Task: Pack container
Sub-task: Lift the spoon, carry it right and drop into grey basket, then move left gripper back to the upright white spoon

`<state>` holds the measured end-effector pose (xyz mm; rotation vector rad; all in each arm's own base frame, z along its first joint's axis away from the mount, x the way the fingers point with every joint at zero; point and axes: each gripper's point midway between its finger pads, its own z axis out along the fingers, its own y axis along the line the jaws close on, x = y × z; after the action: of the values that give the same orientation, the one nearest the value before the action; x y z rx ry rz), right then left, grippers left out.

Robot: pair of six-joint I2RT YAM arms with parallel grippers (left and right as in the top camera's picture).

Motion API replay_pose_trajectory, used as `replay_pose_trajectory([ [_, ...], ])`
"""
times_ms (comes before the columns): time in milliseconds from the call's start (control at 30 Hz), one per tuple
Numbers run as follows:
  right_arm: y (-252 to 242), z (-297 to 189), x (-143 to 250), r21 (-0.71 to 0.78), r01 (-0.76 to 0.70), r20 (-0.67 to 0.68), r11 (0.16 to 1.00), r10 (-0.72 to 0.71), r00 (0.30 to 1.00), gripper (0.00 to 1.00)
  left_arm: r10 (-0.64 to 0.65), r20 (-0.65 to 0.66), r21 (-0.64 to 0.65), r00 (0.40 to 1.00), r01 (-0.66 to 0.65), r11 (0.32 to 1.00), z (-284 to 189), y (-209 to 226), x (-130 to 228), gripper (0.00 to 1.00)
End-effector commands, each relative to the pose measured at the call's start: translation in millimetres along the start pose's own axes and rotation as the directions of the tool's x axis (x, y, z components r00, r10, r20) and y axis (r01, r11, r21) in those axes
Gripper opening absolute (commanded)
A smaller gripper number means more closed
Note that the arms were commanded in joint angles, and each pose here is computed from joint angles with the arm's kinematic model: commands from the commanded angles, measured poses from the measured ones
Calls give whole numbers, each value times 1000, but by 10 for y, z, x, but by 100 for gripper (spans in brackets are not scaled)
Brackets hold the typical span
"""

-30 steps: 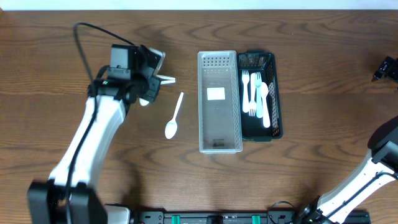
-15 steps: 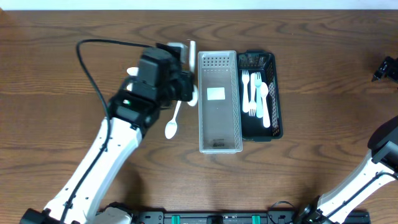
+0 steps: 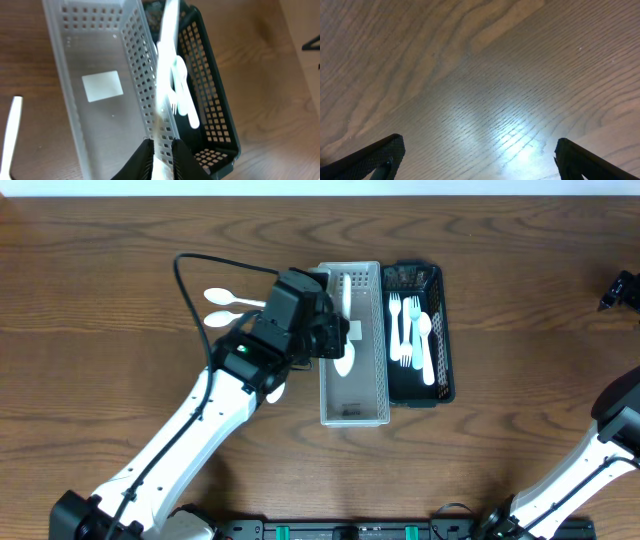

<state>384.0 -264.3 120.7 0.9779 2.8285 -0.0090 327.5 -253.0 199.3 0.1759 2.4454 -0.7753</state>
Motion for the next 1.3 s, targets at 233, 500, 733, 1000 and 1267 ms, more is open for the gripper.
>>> replay_pose_trajectory([
  [233, 27, -102, -5, 0, -7, 22, 1000, 7, 1000, 99, 3, 46, 22, 999, -4, 1000, -5, -69, -144, 73],
  [500, 27, -102, -5, 0, -8, 22, 1000, 8, 1000, 99, 106, 181, -55, 978, -97, 994, -465, 311, -548, 96],
  [733, 27, -102, -5, 0, -8, 22, 1000, 8, 1000, 99, 170, 91, -308, 981, -134, 942, -980, 1176, -412, 98],
  [1000, 27, -102, -5, 0, -7, 22, 1000, 7, 1000, 99, -48, -233, -526, 971, -84, 846, -863, 1929, 307, 98],
  [1267, 27, -102, -5, 0, -8, 22, 1000, 8, 1000, 99, -19, -453, -478, 891, -225, 849, -422, 2235, 596, 98],
])
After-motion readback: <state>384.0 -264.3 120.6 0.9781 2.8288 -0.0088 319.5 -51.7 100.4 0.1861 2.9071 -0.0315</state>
